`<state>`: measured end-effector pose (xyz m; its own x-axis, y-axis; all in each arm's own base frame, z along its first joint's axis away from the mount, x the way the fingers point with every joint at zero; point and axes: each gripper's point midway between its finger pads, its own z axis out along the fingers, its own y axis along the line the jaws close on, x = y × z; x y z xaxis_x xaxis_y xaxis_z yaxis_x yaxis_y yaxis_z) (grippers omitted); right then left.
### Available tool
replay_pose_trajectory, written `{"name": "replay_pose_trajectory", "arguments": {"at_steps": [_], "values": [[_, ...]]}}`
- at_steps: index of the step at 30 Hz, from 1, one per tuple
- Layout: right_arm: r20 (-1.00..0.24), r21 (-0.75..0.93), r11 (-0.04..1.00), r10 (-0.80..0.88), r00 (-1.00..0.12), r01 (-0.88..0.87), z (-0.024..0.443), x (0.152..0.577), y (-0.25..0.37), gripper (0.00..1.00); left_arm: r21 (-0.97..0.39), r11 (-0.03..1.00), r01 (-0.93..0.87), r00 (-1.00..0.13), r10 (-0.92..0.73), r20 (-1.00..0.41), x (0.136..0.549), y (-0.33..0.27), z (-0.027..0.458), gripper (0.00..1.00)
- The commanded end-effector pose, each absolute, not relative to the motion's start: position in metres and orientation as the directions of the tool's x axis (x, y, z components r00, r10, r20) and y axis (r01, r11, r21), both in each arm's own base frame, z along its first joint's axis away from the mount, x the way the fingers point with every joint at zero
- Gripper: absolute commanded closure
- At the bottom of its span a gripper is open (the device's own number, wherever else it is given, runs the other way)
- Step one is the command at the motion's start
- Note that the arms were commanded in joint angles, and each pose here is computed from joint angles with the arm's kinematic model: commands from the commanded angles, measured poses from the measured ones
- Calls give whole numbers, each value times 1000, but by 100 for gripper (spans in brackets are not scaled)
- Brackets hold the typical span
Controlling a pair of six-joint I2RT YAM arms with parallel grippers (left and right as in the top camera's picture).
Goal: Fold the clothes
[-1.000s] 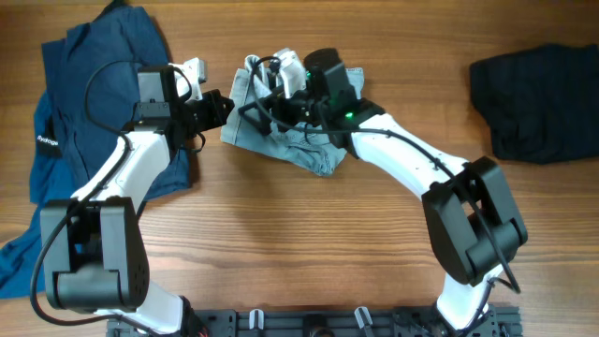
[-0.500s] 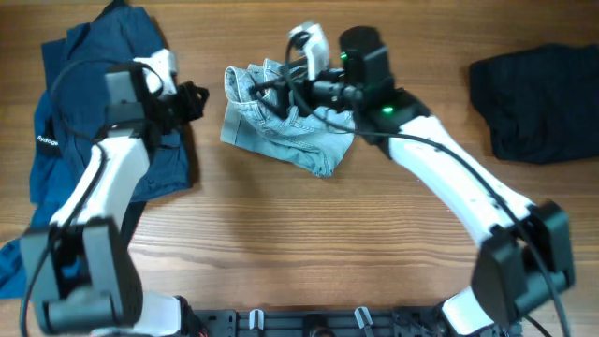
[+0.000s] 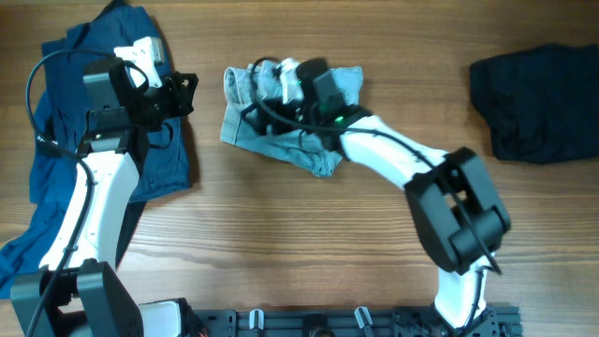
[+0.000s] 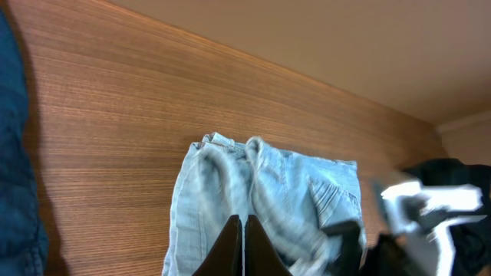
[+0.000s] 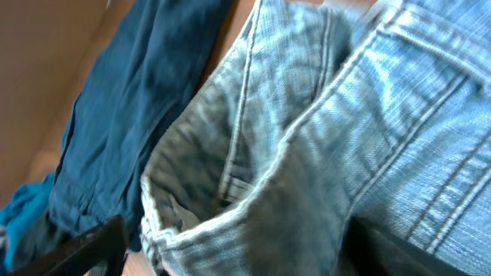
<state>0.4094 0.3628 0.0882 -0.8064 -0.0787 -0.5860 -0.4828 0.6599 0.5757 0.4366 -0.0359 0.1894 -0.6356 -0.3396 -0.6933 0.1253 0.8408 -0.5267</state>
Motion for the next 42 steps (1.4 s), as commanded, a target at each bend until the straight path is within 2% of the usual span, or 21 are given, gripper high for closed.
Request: {"name": "replay_pose_trajectory", "arguments": {"at_steps": [1, 8, 12, 14, 17, 24, 27, 30, 33, 38, 40, 42], "values": [[-493, 671, 584, -109, -863, -457, 87, 372, 396, 12, -489, 864, 121, -609, -325, -724, 441, -24, 196, 96], [-517, 685, 544, -105, -849, -484, 98, 369, 407, 14, -490, 865, 109, -606, -333, -723, 441, -19, 195, 96], [-615, 681, 493, -18, -789, -542, 161, 392, 388, 6, -495, 863, 98, -622, -336, -707, 438, -19, 191, 96], [-656, 666, 497, 33, -754, -557, 197, 403, 367, 1, -500, 862, 88, -636, -337, -694, 436, -20, 187, 96], [-687, 636, 536, 64, -724, -555, 222, 413, 336, 0, -510, 856, 84, -648, -342, -681, 433, -22, 185, 96], [-602, 579, 734, 92, -793, -355, 172, 430, 292, 1, -526, 840, 134, -702, -295, -649, 424, -55, 178, 96], [-582, 590, 752, 144, -800, -294, 169, 445, 262, 1, -515, 841, 165, -764, -222, -606, 410, -77, 161, 95], [-507, 596, 788, 221, -833, -153, 153, 455, 215, 0, -505, 835, 218, -804, -139, -578, 402, -104, 142, 88], [-426, 577, 816, 263, -865, -37, 135, 451, 179, 1, -500, 825, 264, -822, -80, -565, 398, -126, 130, 86], [-336, 547, 836, 266, -904, 43, 117, 434, 160, 0, -427, 823, 374, -837, 103, -537, 382, -149, 95, 89], [-323, 522, 852, 241, -915, 40, 112, 426, 162, 0, -368, 877, 310, -871, 106, -480, 381, -134, 71, 96], [-320, 505, 862, 241, -916, 51, 109, 424, 160, 0, -296, 920, 256, -893, 108, -436, 382, -118, 49, 96]]}}
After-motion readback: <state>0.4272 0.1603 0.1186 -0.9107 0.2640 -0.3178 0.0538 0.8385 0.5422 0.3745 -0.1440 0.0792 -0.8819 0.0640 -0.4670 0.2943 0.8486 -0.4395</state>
